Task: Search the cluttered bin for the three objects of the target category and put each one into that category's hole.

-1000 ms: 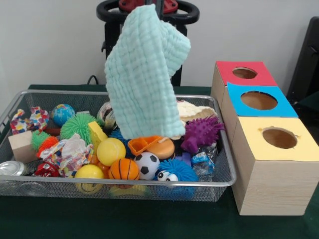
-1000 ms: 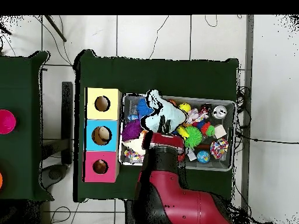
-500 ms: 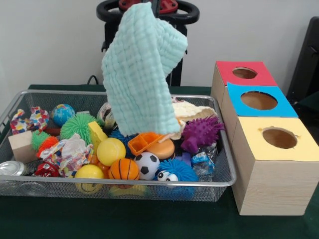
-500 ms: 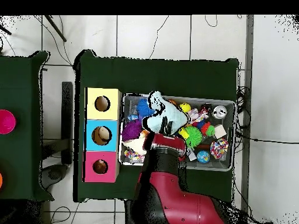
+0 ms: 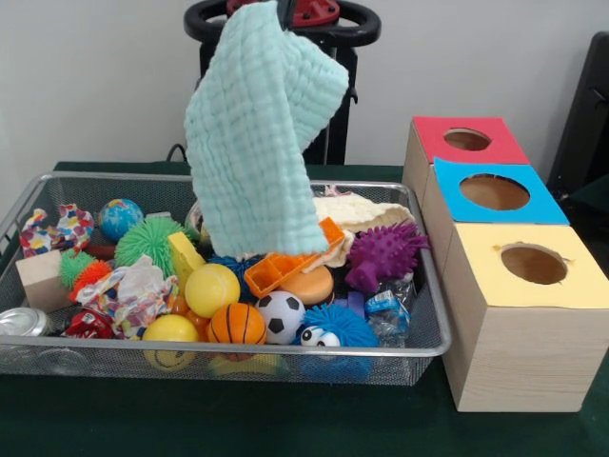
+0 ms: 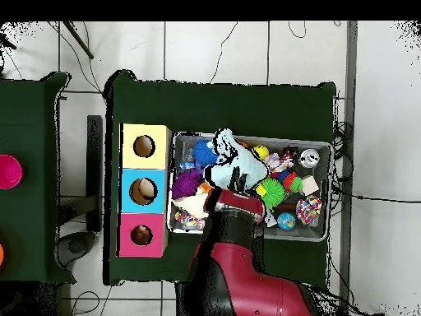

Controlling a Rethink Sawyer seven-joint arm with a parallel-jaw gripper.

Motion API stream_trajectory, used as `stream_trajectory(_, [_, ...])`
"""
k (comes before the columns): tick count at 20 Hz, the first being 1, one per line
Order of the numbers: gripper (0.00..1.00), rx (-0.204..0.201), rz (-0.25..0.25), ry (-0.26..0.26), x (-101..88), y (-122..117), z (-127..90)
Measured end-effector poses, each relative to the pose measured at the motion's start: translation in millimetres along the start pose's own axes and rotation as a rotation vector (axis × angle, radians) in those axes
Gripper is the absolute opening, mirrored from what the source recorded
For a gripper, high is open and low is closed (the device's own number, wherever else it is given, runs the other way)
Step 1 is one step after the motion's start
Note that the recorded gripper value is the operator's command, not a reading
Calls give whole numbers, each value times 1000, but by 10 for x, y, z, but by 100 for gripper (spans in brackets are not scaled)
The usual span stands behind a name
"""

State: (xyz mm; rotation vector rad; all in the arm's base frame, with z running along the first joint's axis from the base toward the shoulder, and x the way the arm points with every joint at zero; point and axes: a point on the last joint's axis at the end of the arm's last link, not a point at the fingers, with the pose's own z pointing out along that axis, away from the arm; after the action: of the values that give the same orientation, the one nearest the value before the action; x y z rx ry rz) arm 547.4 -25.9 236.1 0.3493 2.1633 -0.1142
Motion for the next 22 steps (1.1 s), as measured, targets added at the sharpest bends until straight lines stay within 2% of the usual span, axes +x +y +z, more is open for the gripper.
stream_trajectory(3, [0,16,10,45,38,-61,-3])
stream_trajectory(4, [0,31,27,92,71,-145,-1])
stream_trajectory(10, [0,59,95,251,234,-415,1])
stream_trajectory(11, [0,61,125,310,293,-494,7])
stream_trajectory(13, [0,58,156,375,370,-551,5])
stream_trajectory(16, [0,48,189,443,446,-571,4])
stream_trajectory(19, [0,25,212,496,518,-507,-19])
stream_trajectory(22, [0,1,219,517,556,-411,-38])
